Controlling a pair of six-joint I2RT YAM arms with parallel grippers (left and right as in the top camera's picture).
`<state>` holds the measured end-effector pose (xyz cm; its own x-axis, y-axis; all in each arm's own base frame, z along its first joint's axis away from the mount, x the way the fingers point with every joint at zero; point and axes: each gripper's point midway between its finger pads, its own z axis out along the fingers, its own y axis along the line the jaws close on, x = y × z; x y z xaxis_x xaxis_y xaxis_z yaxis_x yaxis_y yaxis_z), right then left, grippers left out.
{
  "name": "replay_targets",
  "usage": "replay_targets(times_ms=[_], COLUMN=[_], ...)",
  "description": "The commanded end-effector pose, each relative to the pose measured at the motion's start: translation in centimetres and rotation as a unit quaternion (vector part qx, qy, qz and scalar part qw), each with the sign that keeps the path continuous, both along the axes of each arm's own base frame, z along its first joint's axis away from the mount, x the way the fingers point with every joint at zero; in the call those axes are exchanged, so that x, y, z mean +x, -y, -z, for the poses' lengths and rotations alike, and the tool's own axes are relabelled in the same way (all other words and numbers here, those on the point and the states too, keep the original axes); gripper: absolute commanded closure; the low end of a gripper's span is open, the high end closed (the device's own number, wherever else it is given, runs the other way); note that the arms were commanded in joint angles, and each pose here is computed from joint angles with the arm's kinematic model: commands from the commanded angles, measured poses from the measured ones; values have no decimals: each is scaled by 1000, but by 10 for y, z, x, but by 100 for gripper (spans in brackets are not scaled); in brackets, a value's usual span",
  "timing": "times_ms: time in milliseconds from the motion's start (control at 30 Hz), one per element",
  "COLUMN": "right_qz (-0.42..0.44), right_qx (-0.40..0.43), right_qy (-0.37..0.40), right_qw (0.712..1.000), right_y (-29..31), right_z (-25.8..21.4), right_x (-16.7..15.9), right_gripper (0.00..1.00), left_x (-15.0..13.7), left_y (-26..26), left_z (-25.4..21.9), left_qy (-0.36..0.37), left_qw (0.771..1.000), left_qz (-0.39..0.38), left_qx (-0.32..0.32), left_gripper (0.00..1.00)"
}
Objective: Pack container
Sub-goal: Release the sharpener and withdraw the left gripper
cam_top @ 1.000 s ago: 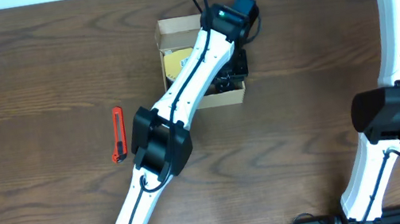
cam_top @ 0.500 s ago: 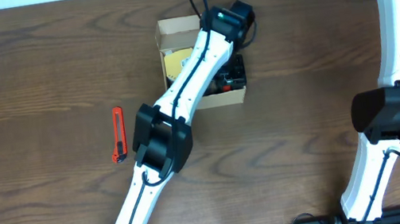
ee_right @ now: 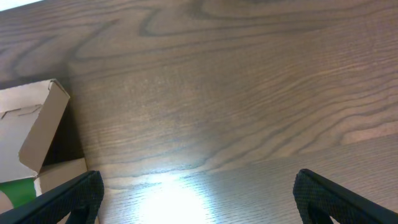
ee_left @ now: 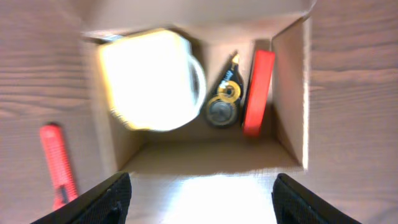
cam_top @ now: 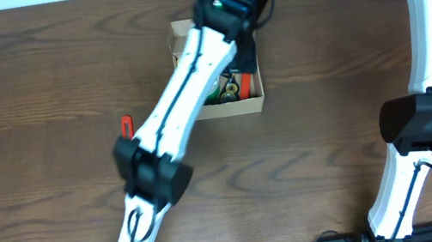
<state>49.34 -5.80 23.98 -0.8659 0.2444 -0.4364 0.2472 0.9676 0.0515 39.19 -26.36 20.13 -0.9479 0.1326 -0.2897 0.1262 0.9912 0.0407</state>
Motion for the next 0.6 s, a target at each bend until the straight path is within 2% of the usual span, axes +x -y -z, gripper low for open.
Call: replay_targets(times_ms=[0,133,167,267,433,567], right_qz=[3,3,3,3,3,3], right_qx=[3,3,3,3,3,3], right_qy=[11,11,11,11,11,11], right_qw=[1000,1000,1000,1000,1000,1000], right_y=[-1,-1,-1,-1,-1,-1], right_z=[-9,-9,-9,-9,-9,-9], right_x=[-1,-1,-1,-1,-1,-1], right_gripper=[1,1,1,1,1,1], left_x=[-3,-14,-15,-12,-7,-15], left_y=[-30,-67,-68,-75,-108,-141], left_z=[-47,-69,-69,-67,-39,1], left_qy=[60,78,73,65,15,-78], left_qw=[998,992,992,993,991,985], left_qz=[-7,-19,-2,-17,-50,-49], left_qx=[31,97,100,94,122,144], left_gripper=[28,33,40,66,68,70])
